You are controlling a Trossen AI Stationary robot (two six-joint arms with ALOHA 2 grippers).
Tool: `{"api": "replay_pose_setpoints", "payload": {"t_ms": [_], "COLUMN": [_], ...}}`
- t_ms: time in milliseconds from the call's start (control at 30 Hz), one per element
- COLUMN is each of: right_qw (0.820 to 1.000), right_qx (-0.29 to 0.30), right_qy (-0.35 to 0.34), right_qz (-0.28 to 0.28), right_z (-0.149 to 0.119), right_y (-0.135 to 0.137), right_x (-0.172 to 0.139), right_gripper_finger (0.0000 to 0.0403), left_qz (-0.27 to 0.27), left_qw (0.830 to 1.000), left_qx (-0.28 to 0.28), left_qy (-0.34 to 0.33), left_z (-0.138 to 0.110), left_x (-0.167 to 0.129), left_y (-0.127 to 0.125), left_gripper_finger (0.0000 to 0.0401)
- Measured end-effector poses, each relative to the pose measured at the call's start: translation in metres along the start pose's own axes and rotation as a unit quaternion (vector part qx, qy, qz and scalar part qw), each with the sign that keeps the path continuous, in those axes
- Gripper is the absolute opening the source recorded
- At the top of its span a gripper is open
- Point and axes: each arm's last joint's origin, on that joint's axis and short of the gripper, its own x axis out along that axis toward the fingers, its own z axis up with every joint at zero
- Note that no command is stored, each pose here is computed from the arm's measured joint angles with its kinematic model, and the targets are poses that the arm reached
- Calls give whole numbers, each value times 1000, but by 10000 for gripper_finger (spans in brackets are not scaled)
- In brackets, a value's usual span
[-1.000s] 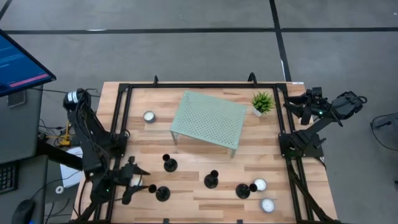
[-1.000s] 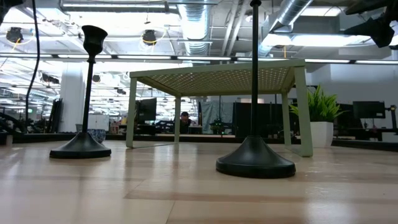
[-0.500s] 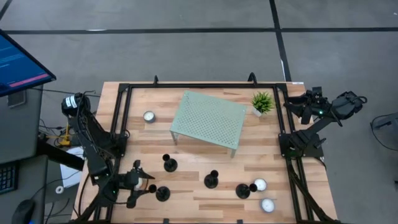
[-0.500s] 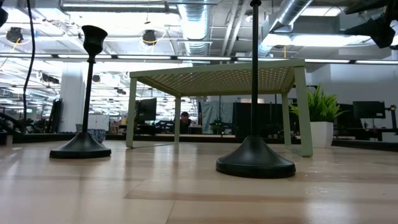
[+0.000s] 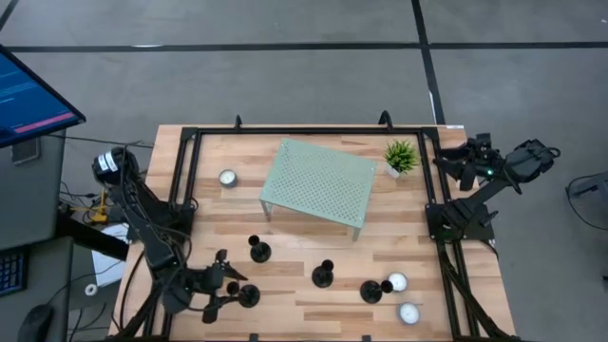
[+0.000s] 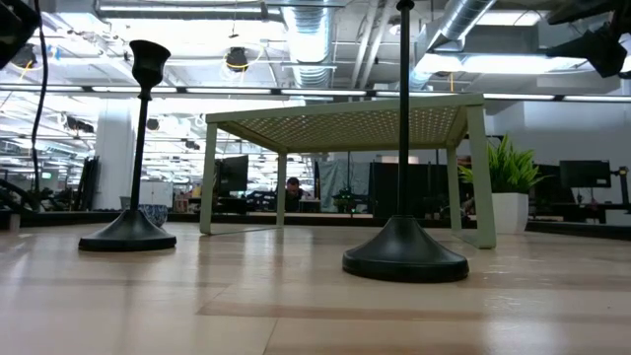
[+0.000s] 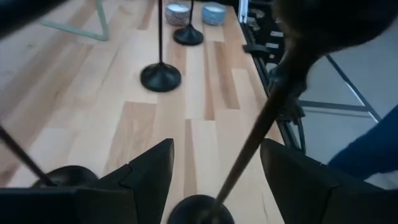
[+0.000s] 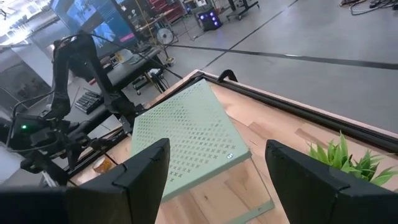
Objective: Pick & Place candle stick holders
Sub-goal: Put the black candle holder on the shelf
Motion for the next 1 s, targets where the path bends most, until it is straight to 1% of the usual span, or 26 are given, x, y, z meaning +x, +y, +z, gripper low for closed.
{"api": "replay_pose_setpoints", "payload": {"t_ms": [100,200,267,433,467,567,633,700,800,933,1000], "right_qw": [1000,1000,1000,1000,1000,1000,1000,1000,1000,1000,1000], "right_qx": [-5,-6,-6,-6,-6,-11,-11,-11,-11,-11,-11], "right_qy": [8,10,13,17,17,17,17,17,18,18,18], "right_qz": [3,4,7,12,12,12,12,12,13,13,13], "right_z": [-1,-1,-1,-2,-2,-2,-2,-2,-2,-2,-2], "right_y": [0,0,0,0,0,0,0,0,0,0,0], "right_x": [0,0,0,0,0,0,0,0,0,0,0], "right_gripper_finger": [256,256,256,256,256,256,256,256,256,256,256], "left_qz": [3,2,0,-1,1,13,22,29,45,75,95], "left_qw": [1000,1000,1000,1000,1000,1000,999,997,988,968,958], "left_qx": [-1,-4,-8,4,5,-3,-14,-37,-87,-143,-151], "left_qy": [-1,-2,-6,-9,-10,-22,-40,-66,-117,-192,-223], "left_z": [0,1,3,6,6,7,13,26,57,112,141], "left_x": [2,2,1,-1,-1,-1,-3,-8,-19,-38,-47], "left_y": [1,1,1,2,2,2,2,2,5,11,15], "left_gripper_finger": [238,207,169,41,22,15,13,12,12,12,12]}}
